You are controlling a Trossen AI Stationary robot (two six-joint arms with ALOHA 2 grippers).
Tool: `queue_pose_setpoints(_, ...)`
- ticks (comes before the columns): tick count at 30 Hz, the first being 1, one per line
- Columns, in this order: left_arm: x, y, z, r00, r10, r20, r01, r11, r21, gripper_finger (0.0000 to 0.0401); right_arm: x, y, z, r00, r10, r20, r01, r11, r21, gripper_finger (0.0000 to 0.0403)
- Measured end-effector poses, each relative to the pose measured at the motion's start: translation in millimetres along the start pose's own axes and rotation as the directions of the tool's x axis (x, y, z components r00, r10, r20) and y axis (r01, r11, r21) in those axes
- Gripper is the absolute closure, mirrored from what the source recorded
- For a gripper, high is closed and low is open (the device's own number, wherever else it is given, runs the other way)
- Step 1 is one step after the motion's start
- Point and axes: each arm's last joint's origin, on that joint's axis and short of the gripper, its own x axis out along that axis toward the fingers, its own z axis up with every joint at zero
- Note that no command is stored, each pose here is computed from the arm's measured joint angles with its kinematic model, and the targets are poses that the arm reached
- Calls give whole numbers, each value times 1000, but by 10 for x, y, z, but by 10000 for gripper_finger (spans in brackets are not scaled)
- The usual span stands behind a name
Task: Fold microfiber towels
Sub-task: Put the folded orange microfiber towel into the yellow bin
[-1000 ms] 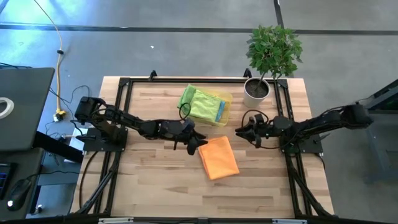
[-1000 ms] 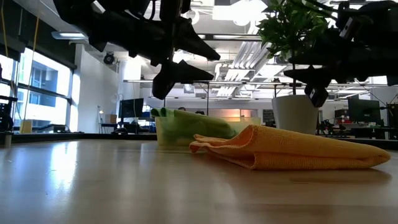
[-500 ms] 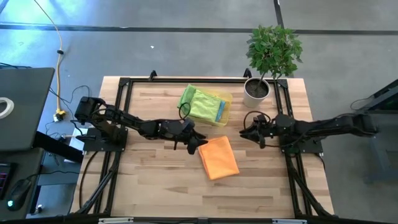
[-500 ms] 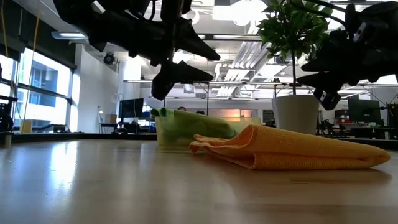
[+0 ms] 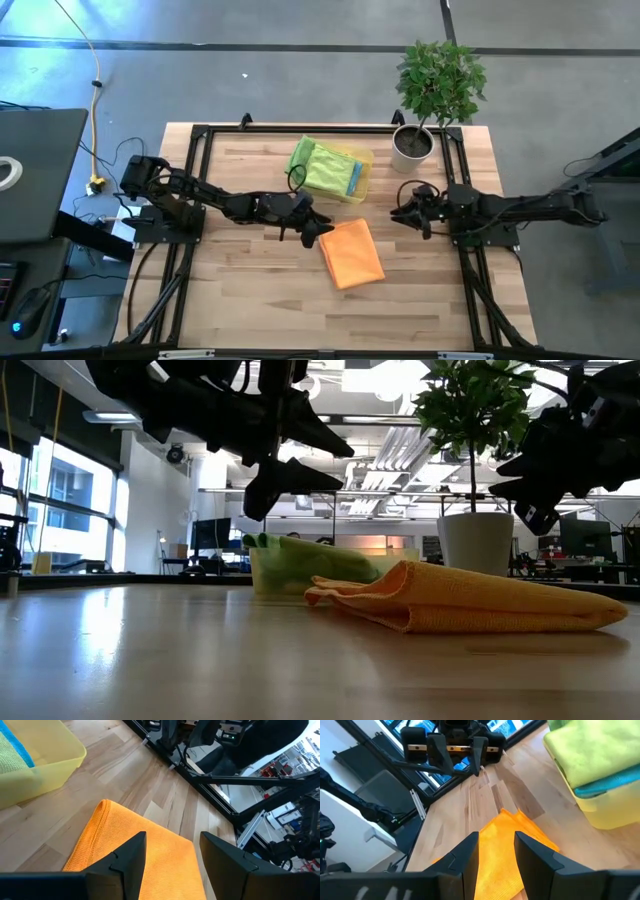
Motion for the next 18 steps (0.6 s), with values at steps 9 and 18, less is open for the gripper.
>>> queue_pose_setpoints(9, 0, -3, -2, 1000, -12, -11, 12, 1000, -2, 224, -59, 6, -9, 1000, -18, -26, 13, 981, -193, 286)
queue_pose_setpoints(18, -16, 110, -121, 985, 98, -140, -85, 992, 98, 224, -69, -45, -99, 990, -68, -121, 65, 998, -27, 286)
